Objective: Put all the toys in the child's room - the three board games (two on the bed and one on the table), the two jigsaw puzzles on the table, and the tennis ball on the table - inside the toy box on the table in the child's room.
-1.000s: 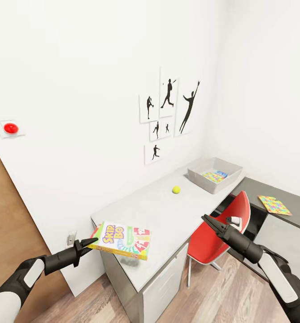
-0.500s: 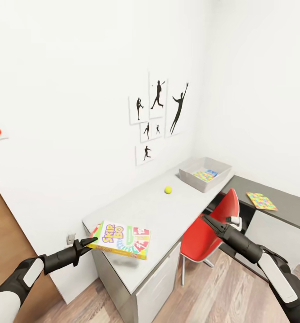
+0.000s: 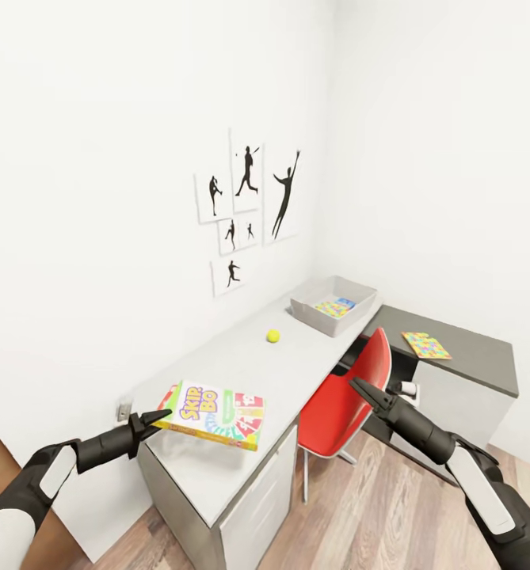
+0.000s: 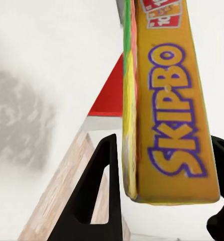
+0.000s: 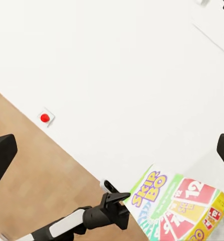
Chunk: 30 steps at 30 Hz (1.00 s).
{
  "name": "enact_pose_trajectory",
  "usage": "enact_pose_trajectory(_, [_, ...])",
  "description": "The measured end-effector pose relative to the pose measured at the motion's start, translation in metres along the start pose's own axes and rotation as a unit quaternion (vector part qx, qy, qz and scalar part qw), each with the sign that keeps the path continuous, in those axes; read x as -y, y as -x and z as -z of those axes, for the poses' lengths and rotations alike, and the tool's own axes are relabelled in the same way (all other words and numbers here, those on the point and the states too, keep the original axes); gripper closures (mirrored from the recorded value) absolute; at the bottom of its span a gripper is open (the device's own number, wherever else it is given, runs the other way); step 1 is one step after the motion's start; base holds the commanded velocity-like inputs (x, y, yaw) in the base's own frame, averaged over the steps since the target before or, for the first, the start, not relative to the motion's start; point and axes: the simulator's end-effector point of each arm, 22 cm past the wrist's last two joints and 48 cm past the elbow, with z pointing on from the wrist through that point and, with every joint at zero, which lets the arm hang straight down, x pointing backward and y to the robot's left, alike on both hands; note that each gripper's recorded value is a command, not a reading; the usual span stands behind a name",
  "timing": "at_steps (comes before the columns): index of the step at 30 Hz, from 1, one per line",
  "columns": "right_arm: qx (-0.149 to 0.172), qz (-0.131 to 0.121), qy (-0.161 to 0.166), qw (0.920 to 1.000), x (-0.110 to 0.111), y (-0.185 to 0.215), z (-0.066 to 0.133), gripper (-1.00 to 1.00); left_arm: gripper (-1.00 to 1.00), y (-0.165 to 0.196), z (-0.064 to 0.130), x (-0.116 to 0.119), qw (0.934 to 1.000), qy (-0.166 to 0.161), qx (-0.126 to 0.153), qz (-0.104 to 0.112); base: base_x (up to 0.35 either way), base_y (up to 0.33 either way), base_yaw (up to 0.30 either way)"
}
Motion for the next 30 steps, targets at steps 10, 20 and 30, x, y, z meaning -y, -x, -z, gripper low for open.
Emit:
enact_pose_trajectory(10, [0.002,-0.003,0.002,1.0000,-0.001,0.000,-0.001,-1.00,1.00,0.006,0.001,0.019,0.9998,-0.008,-0.009,-0.013,0.000,0.000,-0.015])
enact_pose_trajectory(20, [0.002,-0.004,0.001,1.0000,0.000,0.001,0.000,-1.00,1.00,0.004,0.003,0.021,0.9998,-0.008,-0.018,-0.001,-0.090,0.000,0.000])
enact_pose_trajectory(30, [0.005,-0.003,-0.001,1.0000,0.001,0.002,0.001,-1.00,1.00,0.008,0.002,0.044,0.9992,-0.018,-0.029,-0.018,-0.019,0.000,-0.053])
